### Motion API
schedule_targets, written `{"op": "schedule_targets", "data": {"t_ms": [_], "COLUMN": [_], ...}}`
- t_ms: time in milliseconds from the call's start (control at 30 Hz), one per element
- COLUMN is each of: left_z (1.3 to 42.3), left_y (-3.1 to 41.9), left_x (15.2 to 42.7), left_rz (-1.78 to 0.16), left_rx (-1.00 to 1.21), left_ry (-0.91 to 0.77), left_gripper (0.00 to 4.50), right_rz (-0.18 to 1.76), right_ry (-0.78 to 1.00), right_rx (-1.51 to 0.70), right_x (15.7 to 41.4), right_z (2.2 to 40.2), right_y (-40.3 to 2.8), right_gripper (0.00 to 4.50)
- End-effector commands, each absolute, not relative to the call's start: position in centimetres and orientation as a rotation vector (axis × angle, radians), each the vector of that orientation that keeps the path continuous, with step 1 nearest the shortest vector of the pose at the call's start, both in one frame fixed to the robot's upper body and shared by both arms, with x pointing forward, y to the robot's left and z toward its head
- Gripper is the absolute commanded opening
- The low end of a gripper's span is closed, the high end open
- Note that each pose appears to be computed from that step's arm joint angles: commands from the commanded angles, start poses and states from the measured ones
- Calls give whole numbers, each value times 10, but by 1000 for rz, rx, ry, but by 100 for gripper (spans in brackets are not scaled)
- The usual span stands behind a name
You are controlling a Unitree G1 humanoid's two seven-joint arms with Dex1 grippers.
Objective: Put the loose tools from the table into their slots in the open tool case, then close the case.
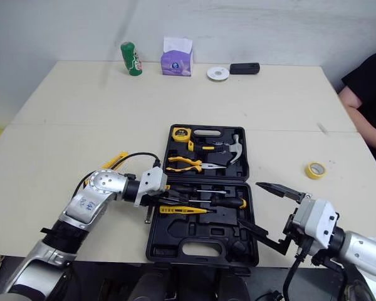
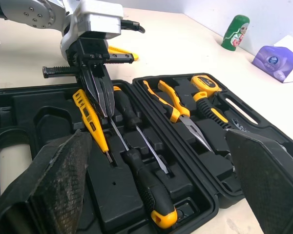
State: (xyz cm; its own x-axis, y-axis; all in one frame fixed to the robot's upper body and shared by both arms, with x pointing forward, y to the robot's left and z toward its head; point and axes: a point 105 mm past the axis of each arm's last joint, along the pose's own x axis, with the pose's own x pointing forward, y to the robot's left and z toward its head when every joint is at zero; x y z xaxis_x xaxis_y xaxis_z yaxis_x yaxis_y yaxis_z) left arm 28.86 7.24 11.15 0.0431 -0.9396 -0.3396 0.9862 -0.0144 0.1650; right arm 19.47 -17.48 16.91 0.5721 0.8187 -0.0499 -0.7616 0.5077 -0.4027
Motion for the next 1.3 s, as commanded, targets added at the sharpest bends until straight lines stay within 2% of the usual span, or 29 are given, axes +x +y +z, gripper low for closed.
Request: {"op": "schedule_targets", "data": {"t_ms": [33, 133, 233, 733, 1100, 1267, 1300], "left_z": [140, 134, 122, 80, 69, 81, 92], "left_y": [70, 70, 68, 77, 80, 71, 70], "left_x": [280, 267, 265, 282, 273, 274, 275], "left_rz": [-1604, -1678, -1675, -1517, -1569, -1579, -1589], "left_rx": [343, 383, 407, 458, 555, 534, 518], "left_ry": [31, 57, 102, 329, 332, 233, 166], "left_gripper": [2, 2, 2, 2, 2, 2, 2], "right_rz": [957, 957, 958, 951, 933, 924, 923], "right_ry": [-185, -185, -187, -174, -163, -163, -162], "right_rx": [-417, -416, -415, -413, -428, -446, -453], "right_x": [192, 192, 192, 191, 193, 196, 196], "right_z": [173, 172, 172, 169, 165, 165, 166], "right_y": [-174, -175, -175, -179, -188, -193, -195], "right_gripper": [450, 450, 450, 450, 450, 450, 450]}}
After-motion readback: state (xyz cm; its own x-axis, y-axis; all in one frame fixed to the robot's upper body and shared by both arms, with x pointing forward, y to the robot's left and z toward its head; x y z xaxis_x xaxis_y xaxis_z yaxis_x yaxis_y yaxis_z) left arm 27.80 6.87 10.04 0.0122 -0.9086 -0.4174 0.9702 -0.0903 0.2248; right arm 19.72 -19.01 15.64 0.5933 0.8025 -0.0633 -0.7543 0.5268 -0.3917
